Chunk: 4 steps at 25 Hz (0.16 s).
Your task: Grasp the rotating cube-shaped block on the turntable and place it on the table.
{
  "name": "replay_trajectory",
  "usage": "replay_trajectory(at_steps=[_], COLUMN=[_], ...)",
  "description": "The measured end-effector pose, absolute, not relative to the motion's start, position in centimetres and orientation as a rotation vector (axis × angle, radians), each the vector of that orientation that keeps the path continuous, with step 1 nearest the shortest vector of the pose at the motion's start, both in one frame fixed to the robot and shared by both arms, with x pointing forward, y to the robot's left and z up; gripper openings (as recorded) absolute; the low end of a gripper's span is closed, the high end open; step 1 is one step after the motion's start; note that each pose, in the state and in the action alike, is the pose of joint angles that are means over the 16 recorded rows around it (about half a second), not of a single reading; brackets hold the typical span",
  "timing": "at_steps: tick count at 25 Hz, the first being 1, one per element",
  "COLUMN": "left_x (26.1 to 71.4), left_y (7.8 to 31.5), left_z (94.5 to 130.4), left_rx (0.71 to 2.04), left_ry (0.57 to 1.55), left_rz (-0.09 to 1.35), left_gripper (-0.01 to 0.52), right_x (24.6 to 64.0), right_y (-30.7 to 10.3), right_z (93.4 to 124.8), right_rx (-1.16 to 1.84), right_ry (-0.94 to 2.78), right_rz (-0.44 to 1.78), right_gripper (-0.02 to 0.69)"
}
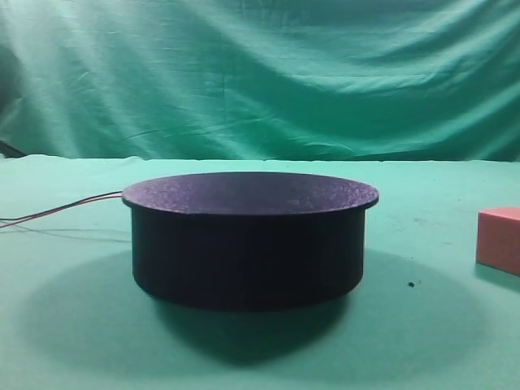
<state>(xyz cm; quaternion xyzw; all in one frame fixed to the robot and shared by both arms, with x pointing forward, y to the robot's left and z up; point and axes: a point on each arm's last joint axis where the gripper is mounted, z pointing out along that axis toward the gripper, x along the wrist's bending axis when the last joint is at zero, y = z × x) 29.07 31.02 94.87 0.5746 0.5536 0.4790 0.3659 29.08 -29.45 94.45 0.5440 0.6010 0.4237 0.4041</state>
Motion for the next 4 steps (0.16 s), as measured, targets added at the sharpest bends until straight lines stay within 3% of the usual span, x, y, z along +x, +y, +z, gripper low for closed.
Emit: replay_trajectory(at_steps=[4], left_x=[29.07], left_y=[31.02], left_z=[94.87], left_rx=[1.477], left_ry=[1.423], left_rz=[1.231], left_gripper=[0.000], right_x=[29.08], right_y=[-29.45], right_z=[94.45], right_rx=[1.374], right_ry=[1.517], right_rz=[1.070], right_gripper=[0.000])
